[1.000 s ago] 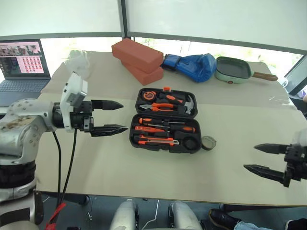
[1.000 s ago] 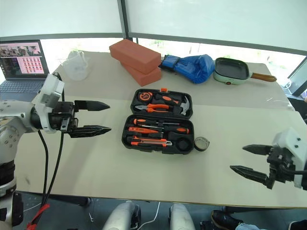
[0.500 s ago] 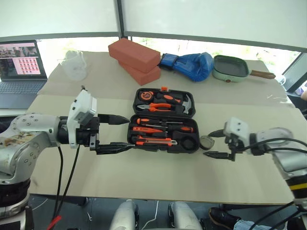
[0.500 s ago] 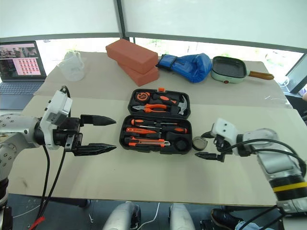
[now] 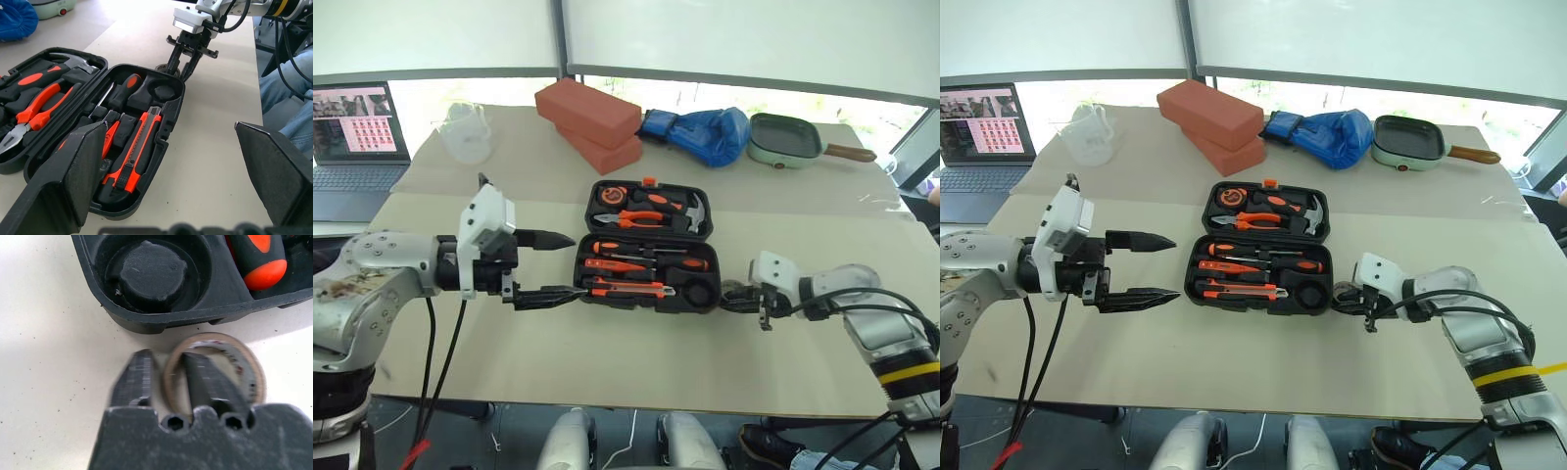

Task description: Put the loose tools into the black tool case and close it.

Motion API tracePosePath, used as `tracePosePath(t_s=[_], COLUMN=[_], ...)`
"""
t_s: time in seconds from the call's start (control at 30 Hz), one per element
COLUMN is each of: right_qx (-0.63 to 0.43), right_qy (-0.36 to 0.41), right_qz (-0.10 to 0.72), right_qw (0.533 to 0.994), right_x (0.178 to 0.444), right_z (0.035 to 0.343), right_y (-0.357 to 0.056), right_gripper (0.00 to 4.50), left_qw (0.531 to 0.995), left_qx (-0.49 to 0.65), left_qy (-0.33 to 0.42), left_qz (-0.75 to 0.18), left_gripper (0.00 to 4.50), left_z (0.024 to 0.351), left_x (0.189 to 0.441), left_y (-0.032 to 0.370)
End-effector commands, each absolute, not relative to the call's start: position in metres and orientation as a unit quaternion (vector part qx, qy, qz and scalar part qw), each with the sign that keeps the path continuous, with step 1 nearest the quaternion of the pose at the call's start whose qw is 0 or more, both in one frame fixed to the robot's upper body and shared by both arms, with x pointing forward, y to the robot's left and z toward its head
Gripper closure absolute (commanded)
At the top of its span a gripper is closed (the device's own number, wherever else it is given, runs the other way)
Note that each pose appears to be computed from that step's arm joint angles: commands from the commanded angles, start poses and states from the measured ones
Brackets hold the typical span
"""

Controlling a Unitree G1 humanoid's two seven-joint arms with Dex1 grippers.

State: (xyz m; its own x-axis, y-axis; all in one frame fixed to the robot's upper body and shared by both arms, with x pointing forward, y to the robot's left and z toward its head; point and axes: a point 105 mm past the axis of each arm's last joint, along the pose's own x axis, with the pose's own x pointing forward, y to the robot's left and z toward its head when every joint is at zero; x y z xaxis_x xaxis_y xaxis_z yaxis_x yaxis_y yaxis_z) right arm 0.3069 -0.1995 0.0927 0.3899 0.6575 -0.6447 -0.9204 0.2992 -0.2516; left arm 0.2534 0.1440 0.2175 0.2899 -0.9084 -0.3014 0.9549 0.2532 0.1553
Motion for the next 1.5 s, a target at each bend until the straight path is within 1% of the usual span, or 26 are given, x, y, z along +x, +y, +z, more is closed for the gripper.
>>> tracePosePath(t_s=[0.03,0.1,0.2,0.27,0.33,0.43,0.57,0.67,0.73,0.83,0.9,0.97,1.0,1.03,1.07,1.1,1.2,1.23,1.33,1.37,1.5], right_qx=[-0.299,-0.284,-0.246,-0.218,-0.21,-0.244,-0.276,-0.312,-0.317,-0.315,-0.302,-0.308,-0.311,-0.312,-0.312,-0.311,-0.3,-0.297,-0.285,-0.28,-0.243], right_qy=[0.21,0.204,0.175,0.145,0.117,0.124,0.142,0.162,0.17,0.178,0.183,0.187,0.189,0.189,0.189,0.184,0.163,0.155,0.138,0.135,0.123], right_qz=[0.491,0.493,0.51,0.536,0.575,0.576,0.556,0.535,0.532,0.547,0.548,0.55,0.553,0.555,0.556,0.56,0.564,0.563,0.562,0.562,0.555], right_qw=[0.791,0.797,0.805,0.803,0.782,0.77,0.771,0.769,0.767,0.755,0.758,0.753,0.749,0.748,0.747,0.746,0.752,0.756,0.765,0.766,0.786], right_x=[0.299,0.294,0.286,0.279,0.275,0.28,0.292,0.303,0.304,0.299,0.298,0.295,0.293,0.291,0.289,0.287,0.284,0.284,0.282,0.28,0.276], right_z=[0.12,0.133,0.155,0.169,0.179,0.167,0.148,0.132,0.127,0.117,0.113,0.109,0.109,0.109,0.111,0.114,0.131,0.138,0.157,0.163,0.185], right_y=[-0.217,-0.219,-0.21,-0.195,-0.162,-0.143,-0.14,-0.146,-0.148,-0.145,-0.142,-0.144,-0.145,-0.146,-0.146,-0.145,-0.142,-0.141,-0.143,-0.145,-0.155], right_gripper=[4.48,4.48,4.48,4.48,4.48,4.48,4.48,4.48,4.48,4.48,4.48,3.71,3.52,3.2,2.76,2.43,1.51,1.11,0.14,0.03,0.03], left_qw=[0.781,0.78,0.78,0.78,0.776,0.779,0.777,0.779,0.779,0.779,0.78,0.781,0.781,0.781,0.781,0.782,0.783,0.784,0.787,0.788,0.796], left_qx=[0.181,0.181,0.176,0.172,0.18,0.179,0.183,0.187,0.187,0.186,0.186,0.186,0.186,0.186,0.185,0.185,0.185,0.186,0.186,0.186,0.19], left_qy=[0.062,0.061,0.06,0.063,0.063,0.057,0.053,0.047,0.047,0.047,0.047,0.046,0.045,0.044,0.043,0.043,0.044,0.045,0.046,0.047,0.054], left_qz=[-0.595,-0.595,-0.597,-0.598,-0.601,-0.599,-0.6,-0.597,-0.597,-0.597,-0.596,-0.595,-0.595,-0.595,-0.594,-0.594,-0.593,-0.591,-0.586,-0.585,-0.572], left_gripper=[0.0,0.0,0.0,0.0,0.0,0.0,0.0,0.0,0.0,0.0,0.0,0.0,0.0,0.0,0.0,0.0,0.0,0.0,0.0,0.0,0.0], left_z=[0.222,0.223,0.222,0.219,0.216,0.217,0.217,0.219,0.22,0.219,0.217,0.217,0.217,0.218,0.219,0.219,0.219,0.218,0.217,0.217,0.212], left_x=[0.251,0.251,0.249,0.249,0.25,0.252,0.254,0.257,0.258,0.259,0.26,0.261,0.262,0.263,0.263,0.263,0.266,0.267,0.27,0.271,0.276], left_y=[0.142,0.142,0.141,0.14,0.138,0.137,0.135,0.135,0.135,0.136,0.136,0.135,0.135,0.135,0.135,0.135,0.136,0.137,0.138,0.138,0.144])
